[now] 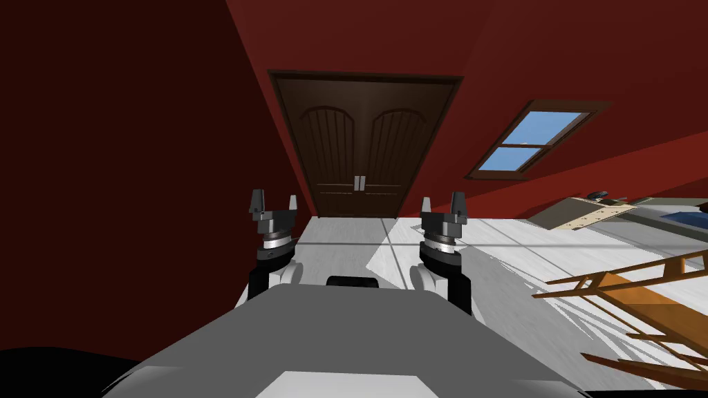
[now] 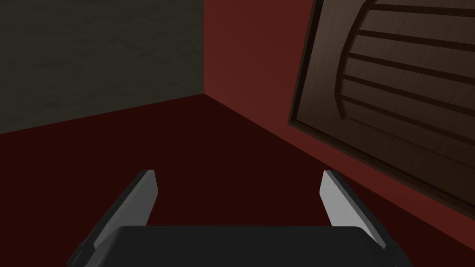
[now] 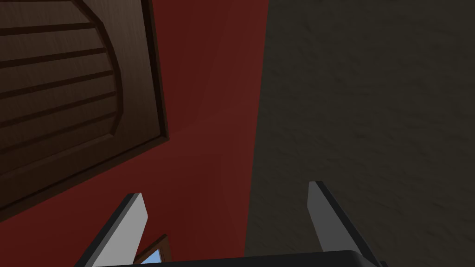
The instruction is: Pull the door open
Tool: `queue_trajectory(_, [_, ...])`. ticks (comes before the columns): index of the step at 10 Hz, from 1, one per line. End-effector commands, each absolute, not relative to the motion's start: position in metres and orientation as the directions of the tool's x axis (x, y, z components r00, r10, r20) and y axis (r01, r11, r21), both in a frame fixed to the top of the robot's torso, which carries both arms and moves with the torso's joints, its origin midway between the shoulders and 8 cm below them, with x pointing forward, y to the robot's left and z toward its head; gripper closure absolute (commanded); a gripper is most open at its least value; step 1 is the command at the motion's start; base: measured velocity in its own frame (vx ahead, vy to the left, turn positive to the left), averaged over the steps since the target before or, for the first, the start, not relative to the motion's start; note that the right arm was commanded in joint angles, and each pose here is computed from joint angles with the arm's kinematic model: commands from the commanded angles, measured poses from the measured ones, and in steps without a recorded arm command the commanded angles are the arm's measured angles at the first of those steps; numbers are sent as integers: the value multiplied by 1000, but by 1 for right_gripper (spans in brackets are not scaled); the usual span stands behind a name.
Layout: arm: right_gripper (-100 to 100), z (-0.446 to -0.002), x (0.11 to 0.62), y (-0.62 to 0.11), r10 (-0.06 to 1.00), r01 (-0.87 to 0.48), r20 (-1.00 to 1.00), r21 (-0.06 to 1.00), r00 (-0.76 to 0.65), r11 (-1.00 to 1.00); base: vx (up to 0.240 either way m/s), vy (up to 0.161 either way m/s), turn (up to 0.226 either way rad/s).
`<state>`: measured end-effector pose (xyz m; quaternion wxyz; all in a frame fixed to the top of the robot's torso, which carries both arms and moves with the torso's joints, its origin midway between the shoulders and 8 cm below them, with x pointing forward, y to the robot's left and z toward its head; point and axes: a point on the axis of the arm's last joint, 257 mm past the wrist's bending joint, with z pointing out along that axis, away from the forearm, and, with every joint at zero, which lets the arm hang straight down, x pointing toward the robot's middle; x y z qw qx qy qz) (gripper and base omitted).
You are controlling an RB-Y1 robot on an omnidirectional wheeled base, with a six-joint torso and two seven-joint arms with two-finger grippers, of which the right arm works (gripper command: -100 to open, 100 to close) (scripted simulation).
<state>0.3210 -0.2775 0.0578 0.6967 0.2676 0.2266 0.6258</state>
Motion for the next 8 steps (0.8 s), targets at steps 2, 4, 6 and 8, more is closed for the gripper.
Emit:
queue_trajectory(2, [-100,51,326,-278,994,-739,14,669,111,73,74,22,14])
queue_trajectory(4, [-100,42,334,-278,994,-722,7,688,106,73,167,6,20])
queue_trajectory(6, [-100,28,345,-279,995,-697,-2,713,101,72,197,20,33])
queue_trajectory(8, [-100,11,357,-281,995,-666,-11,742,95,72,201,35,37])
